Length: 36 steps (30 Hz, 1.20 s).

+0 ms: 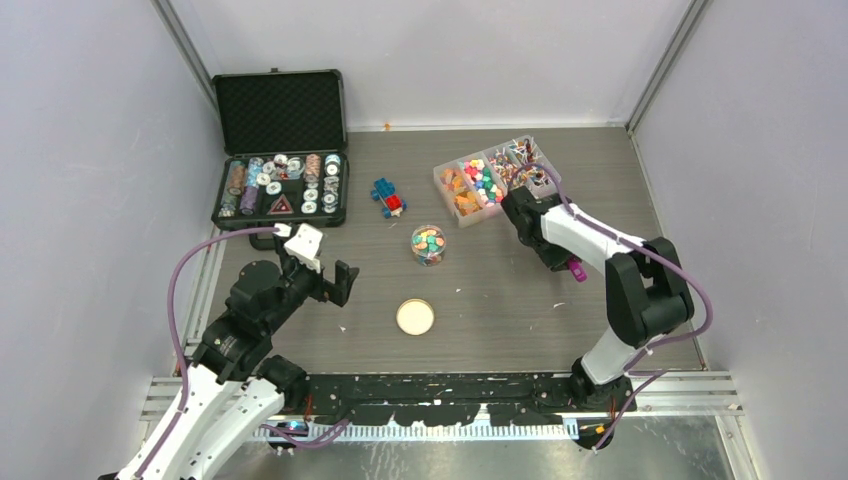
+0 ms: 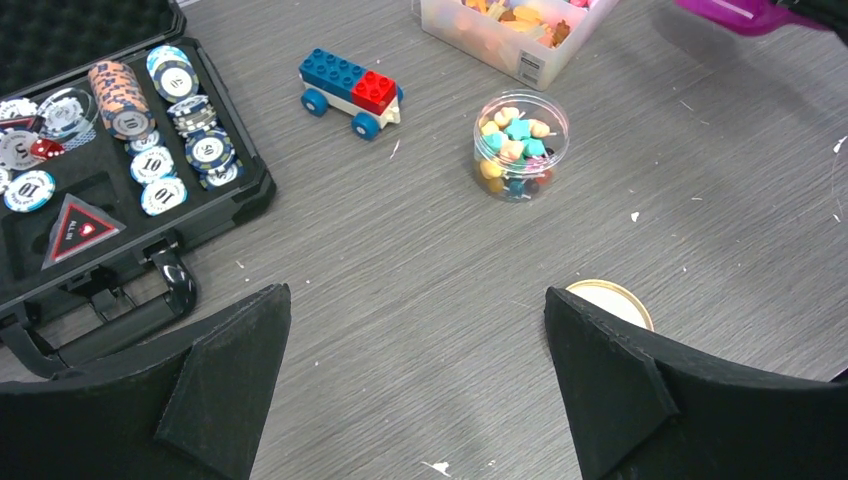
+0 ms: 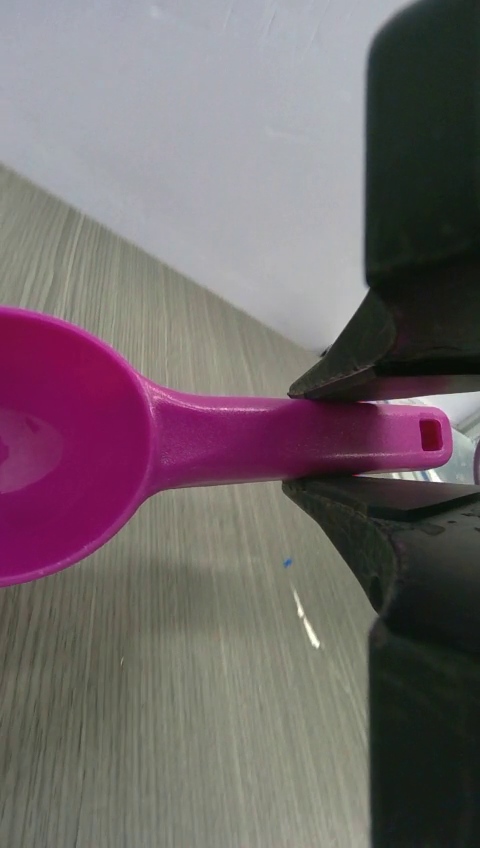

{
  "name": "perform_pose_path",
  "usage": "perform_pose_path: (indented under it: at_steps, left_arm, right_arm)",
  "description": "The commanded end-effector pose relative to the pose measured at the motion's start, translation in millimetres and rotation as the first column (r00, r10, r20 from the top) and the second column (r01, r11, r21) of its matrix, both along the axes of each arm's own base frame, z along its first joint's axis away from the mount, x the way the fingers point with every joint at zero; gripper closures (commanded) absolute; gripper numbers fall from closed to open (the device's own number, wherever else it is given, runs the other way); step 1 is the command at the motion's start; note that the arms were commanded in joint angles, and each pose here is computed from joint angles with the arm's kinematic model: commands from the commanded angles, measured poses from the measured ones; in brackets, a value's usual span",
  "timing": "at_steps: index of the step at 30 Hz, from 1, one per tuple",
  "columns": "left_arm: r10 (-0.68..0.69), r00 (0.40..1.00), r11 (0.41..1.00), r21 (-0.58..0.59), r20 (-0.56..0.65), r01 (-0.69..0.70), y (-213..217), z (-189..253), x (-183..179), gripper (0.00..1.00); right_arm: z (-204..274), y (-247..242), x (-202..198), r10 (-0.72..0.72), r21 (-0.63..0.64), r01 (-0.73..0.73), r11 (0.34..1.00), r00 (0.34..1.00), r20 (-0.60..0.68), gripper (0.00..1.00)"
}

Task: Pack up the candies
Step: Place the spatula at the center of the board, then pick up the bottle lid at the center of the board.

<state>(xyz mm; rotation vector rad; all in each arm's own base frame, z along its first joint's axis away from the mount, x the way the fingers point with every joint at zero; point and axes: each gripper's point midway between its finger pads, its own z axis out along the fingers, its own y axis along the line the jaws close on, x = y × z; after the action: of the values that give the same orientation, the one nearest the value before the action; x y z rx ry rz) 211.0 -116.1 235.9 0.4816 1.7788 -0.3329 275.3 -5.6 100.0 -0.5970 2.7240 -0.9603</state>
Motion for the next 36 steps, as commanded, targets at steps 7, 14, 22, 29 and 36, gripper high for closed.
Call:
perform_pose_path:
  at_steps: [7, 14, 22, 29, 36]
  left_arm:
    - [0.029, 1.000, 1.000, 0.006, -0.009, -0.029, 0, -2, 6, 0.00]
    - [0.145, 0.986, 0.987, -0.051, -0.079, -0.150, 9, -4, 13, 0.00]
    - [0.066, 0.972, 0.998, -0.010, -0.225, -0.070, -10, -20, 9, 0.01]
    - [0.021, 0.913, 0.997, -0.059, -0.408, -0.050, -34, -45, 7, 0.13]
    - [-0.023, 0.804, 0.991, -0.121, -0.594, -0.061, -64, -81, 8, 0.33]
  right_arm:
    - [-42, 6, -5, -0.082, 0.182, 0.088, 0.979, 0.996, -0.044, 0.83]
    - [-53, 4, -10, -0.110, 0.155, 0.127, 0.980, 0.988, -0.112, 0.62]
    - [1, 14, 5, -0.124, 0.253, 0.109, 0.961, 0.991, 0.045, 0.26]
    - [48, 42, 18, -0.187, 0.464, 0.071, 0.883, 0.960, 0.210, 0.25]
    - [92, 96, 34, -0.243, 0.723, -0.137, 0.677, 0.886, 0.395, 0.24]
